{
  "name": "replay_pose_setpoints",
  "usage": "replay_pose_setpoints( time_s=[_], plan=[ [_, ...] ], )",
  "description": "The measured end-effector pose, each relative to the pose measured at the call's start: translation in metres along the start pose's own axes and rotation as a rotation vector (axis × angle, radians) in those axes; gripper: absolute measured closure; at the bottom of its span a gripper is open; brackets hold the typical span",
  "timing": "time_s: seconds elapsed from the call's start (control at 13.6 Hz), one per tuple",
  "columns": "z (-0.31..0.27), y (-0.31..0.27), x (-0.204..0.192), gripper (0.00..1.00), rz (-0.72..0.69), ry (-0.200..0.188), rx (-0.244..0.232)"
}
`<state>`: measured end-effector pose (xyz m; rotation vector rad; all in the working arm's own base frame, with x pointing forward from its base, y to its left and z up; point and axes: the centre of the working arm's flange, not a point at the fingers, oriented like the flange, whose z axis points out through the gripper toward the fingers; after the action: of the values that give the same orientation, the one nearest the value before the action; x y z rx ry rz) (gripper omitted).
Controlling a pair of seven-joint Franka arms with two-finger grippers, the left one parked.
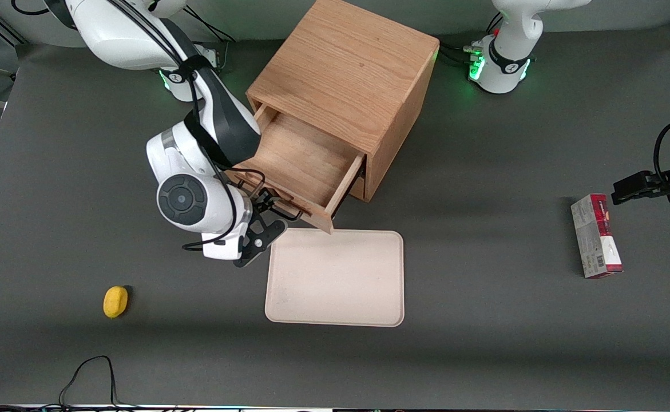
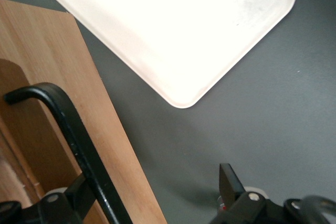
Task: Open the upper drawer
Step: 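Pull the upper drawer outward from the cabinet with the right gripper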
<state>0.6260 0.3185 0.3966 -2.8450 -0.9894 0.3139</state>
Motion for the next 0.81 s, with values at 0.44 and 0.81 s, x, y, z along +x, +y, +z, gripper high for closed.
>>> replay_pose_setpoints(
  time_s=[0.44,0.81],
  plan=[
    [-0.006,0.031,0.005,0.00,0.021,0.033,0.000],
    [-0.011,0.048,0.005,0.00,0.031,0.068,-0.006]
  ],
)
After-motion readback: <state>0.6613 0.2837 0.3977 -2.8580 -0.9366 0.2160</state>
